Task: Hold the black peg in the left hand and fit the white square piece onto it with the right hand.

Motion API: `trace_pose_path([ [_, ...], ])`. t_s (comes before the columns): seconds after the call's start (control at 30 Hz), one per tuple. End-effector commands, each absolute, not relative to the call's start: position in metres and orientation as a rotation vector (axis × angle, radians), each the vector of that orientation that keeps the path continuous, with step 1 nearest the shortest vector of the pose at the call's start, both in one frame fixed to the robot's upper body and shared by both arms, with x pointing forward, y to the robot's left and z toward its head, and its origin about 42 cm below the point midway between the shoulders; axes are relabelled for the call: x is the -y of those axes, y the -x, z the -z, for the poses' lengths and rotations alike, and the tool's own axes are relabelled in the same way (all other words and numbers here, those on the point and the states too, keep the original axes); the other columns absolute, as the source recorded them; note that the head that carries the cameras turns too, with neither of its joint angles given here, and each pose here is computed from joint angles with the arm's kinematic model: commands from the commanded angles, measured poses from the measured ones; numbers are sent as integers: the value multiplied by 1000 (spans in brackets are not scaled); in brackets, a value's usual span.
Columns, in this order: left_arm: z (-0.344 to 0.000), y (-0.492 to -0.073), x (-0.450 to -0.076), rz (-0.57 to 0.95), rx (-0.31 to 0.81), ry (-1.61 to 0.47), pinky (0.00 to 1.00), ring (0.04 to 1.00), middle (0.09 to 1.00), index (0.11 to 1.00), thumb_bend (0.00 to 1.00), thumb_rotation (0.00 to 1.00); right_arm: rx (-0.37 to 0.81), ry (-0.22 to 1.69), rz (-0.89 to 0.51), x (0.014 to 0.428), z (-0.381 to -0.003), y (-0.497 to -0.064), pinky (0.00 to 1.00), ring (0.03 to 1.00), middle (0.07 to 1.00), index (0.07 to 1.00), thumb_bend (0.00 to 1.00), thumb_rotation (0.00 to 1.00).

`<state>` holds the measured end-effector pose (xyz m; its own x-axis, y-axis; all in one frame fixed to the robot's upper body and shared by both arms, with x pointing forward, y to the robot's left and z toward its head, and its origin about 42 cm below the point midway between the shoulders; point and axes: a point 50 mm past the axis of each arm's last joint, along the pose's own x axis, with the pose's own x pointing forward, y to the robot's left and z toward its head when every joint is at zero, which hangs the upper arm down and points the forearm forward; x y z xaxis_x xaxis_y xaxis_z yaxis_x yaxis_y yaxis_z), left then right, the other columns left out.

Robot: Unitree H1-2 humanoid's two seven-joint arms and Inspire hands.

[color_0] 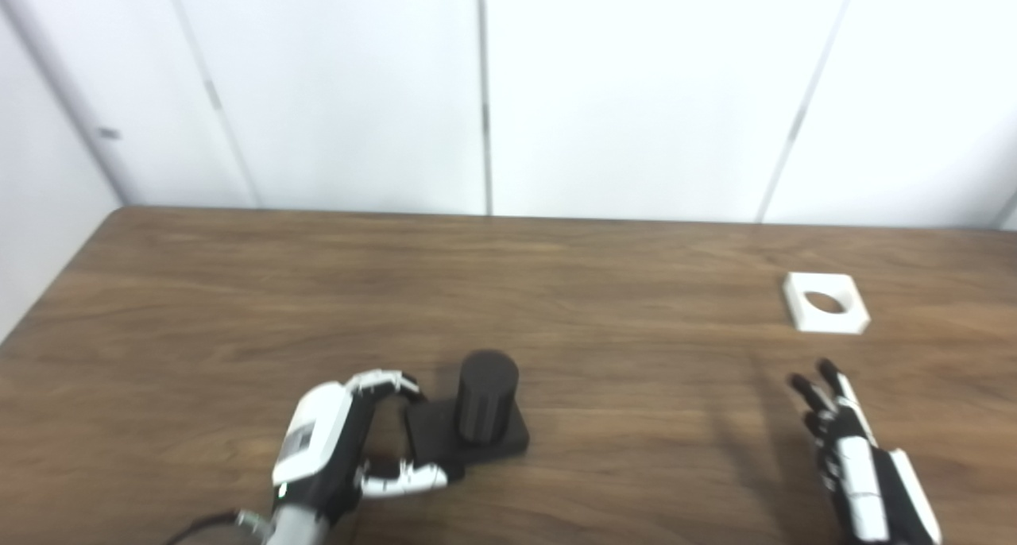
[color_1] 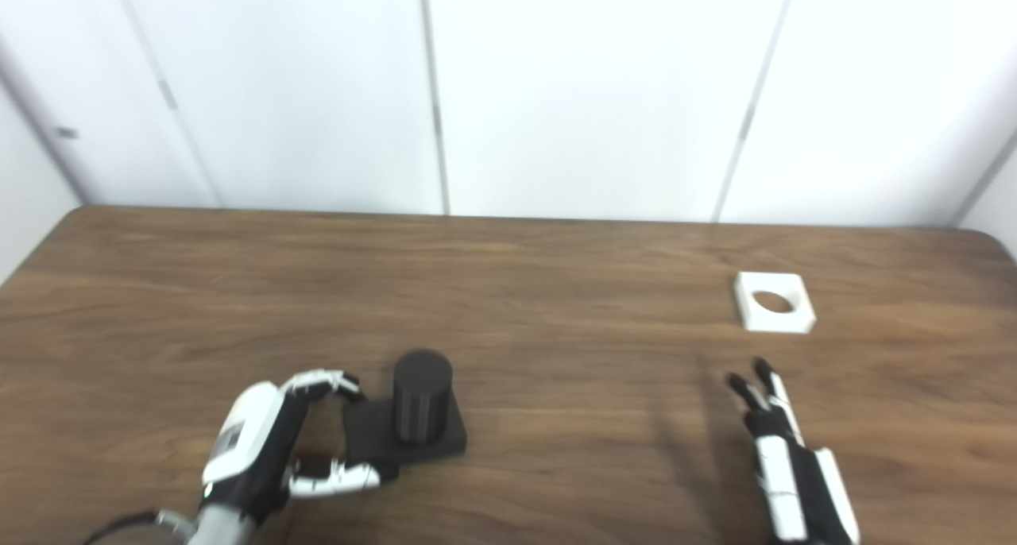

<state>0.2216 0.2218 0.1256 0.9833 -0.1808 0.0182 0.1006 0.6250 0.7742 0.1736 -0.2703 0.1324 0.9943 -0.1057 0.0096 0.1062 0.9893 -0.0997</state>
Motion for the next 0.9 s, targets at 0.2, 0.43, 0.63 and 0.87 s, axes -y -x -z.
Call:
trace_pose_path([
  [0.2, -104, -196, -199, 379, 117, -861, 854, 827, 758, 486, 521, 48, 26, 80, 119, 252, -142, -175, 1000, 991, 912, 965, 575, 1000],
  [0.43, -100, -195, -194, 505, 124, -781, 955, 852, 772, 485, 521, 46, 27, 96, 126, 253, -147, -176, 1000, 971, 902, 958, 571, 1000],
  [0.63, -100, -198, -193, 527, 125, -788, 930, 836, 757, 484, 522, 49, 25, 102, 119, 255, -150, -179, 1000, 963, 901, 960, 592, 1000],
  [0.87, -99, -201, -191, 532, 136, -855, 920, 830, 750, 484, 523, 50, 19, 81, 117, 259, -152, -181, 1000, 956, 902, 958, 603, 1000],
])
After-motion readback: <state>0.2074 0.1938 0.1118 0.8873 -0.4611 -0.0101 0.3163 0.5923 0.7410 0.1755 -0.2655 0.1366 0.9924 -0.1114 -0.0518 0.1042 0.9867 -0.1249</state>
